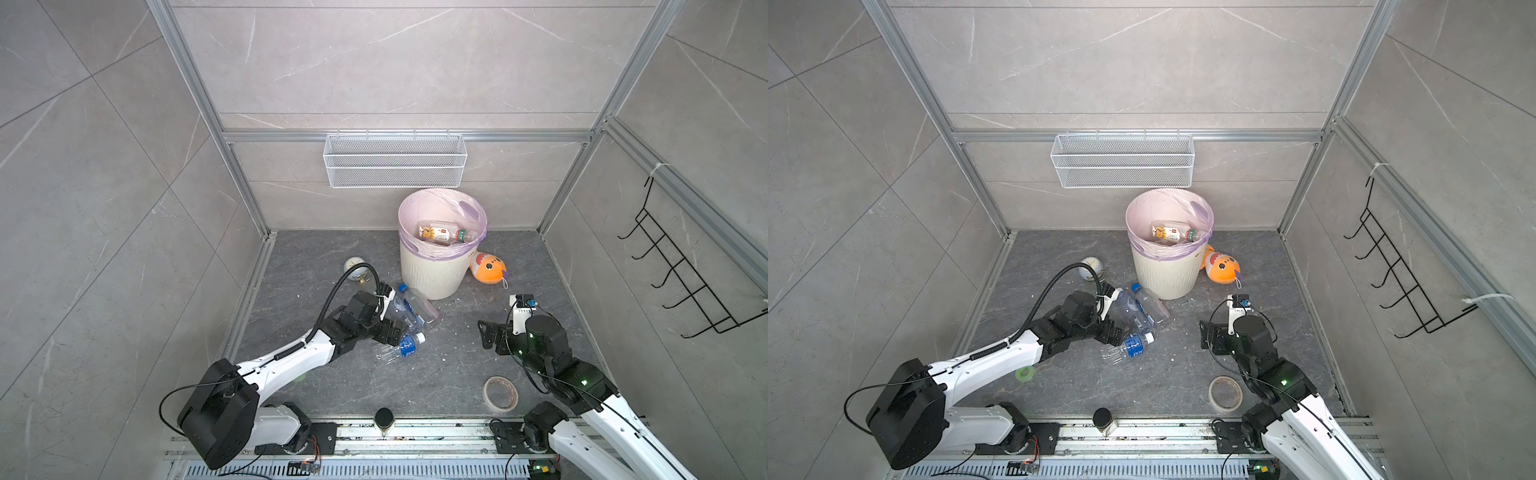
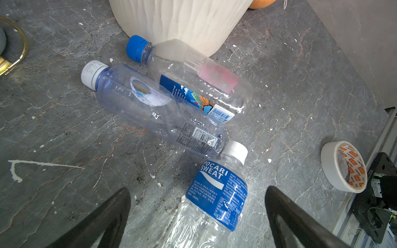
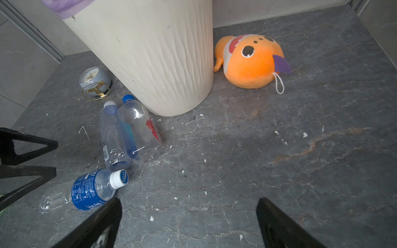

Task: Throw the plastic bottles in the bin
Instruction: 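Lower the left gripper and close it on the blue Pocari Sweat bottle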

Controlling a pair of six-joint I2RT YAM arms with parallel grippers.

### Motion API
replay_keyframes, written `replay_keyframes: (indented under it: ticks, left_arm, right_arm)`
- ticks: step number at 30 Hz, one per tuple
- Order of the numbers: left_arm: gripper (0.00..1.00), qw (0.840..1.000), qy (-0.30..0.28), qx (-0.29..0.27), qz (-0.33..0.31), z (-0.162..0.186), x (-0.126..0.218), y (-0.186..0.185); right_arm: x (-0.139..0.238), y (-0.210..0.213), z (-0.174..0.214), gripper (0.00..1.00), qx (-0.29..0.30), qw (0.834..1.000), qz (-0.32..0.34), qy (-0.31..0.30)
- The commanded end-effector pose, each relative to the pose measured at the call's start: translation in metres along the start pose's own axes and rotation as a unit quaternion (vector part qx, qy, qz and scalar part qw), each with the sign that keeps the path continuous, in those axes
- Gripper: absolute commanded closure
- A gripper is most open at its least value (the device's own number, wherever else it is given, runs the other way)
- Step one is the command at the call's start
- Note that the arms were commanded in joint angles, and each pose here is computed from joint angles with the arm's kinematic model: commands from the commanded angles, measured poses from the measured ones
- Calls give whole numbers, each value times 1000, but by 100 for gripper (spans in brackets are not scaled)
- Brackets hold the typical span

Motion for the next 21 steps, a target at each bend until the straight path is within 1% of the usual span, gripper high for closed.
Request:
replay_keyframes:
  ticks: [1,8,13,21]
  left_arm:
    - [3,1000,12,-28,-8,5,-5,-4]
    - [3,998,39,-50,-22,18,-11,-9]
    - [5,996,58,-60,-31,27,-16,-13]
    - [6,988,109,-88,-73,42,-31,-20]
  right_arm:
    - [-1,-3,8,1,-12,1000,14,13]
    - [-6,-5,23,1,-31,999,14,23]
    - [-12,-5,29,1,-36,999,10,30]
    - [-23,-4,38,1,-37,999,6,39]
Point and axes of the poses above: each gripper's point midway between its finger pads, its own x axis back along the fingers, its own y axis along the line the jaws close on, z = x × y, the point moved 9 cm from there along x, back along the fingers, and after that the axes turned 8 degrees about x, right-handed, at the moved point
